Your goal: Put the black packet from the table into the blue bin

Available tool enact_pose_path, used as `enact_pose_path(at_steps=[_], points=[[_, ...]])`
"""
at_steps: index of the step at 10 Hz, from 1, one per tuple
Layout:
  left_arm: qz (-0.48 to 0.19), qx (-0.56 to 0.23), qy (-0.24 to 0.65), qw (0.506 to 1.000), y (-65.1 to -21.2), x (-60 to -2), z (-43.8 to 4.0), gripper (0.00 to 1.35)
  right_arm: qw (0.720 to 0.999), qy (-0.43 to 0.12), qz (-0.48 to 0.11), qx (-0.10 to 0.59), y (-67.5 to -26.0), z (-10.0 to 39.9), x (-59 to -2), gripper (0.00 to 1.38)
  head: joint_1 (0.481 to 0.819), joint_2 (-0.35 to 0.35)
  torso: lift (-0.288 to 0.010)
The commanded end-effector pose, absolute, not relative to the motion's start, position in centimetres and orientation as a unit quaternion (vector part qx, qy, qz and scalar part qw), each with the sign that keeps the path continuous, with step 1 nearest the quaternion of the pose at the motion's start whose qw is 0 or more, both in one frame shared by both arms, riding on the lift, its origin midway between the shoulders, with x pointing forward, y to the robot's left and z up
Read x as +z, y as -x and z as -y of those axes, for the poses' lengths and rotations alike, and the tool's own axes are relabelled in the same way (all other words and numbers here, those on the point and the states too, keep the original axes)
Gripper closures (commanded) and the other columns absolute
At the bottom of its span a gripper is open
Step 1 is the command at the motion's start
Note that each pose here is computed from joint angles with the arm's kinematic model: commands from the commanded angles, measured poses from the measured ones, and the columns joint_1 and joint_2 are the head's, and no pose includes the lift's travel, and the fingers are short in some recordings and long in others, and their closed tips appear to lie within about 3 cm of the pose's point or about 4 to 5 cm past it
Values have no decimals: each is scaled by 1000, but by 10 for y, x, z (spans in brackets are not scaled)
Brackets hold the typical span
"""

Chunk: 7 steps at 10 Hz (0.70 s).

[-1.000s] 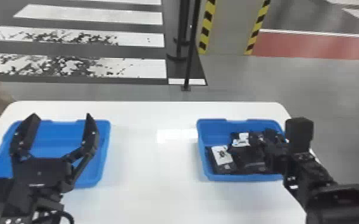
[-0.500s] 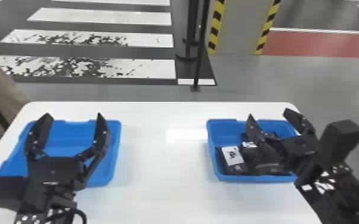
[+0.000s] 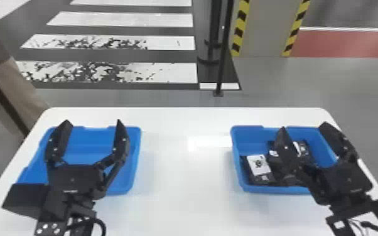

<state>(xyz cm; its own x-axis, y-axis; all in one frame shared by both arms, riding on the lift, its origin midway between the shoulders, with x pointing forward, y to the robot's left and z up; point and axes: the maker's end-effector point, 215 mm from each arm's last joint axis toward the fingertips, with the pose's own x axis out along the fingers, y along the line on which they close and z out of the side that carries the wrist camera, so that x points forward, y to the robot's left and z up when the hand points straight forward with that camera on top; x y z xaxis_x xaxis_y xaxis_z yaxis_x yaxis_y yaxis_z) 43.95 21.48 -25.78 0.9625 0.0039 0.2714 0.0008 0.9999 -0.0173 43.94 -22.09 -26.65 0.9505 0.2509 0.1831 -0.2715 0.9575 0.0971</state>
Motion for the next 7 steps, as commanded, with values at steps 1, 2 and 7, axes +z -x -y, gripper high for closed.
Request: enact_pose_path(at_steps=[1, 2, 7], points=[[136, 1, 9, 991, -439, -258, -215, 94, 985, -69, 91, 128, -427, 223, -266, 88, 695, -8, -110], [137, 2, 8, 991, -439, -258, -216, 94, 985, -73, 95, 126, -422, 225, -266, 88, 695, -9, -110], [138, -2, 10, 990, -439, -257, -213, 94, 986, -86, 86, 110, -418, 230, -274, 88, 695, -20, -110]])
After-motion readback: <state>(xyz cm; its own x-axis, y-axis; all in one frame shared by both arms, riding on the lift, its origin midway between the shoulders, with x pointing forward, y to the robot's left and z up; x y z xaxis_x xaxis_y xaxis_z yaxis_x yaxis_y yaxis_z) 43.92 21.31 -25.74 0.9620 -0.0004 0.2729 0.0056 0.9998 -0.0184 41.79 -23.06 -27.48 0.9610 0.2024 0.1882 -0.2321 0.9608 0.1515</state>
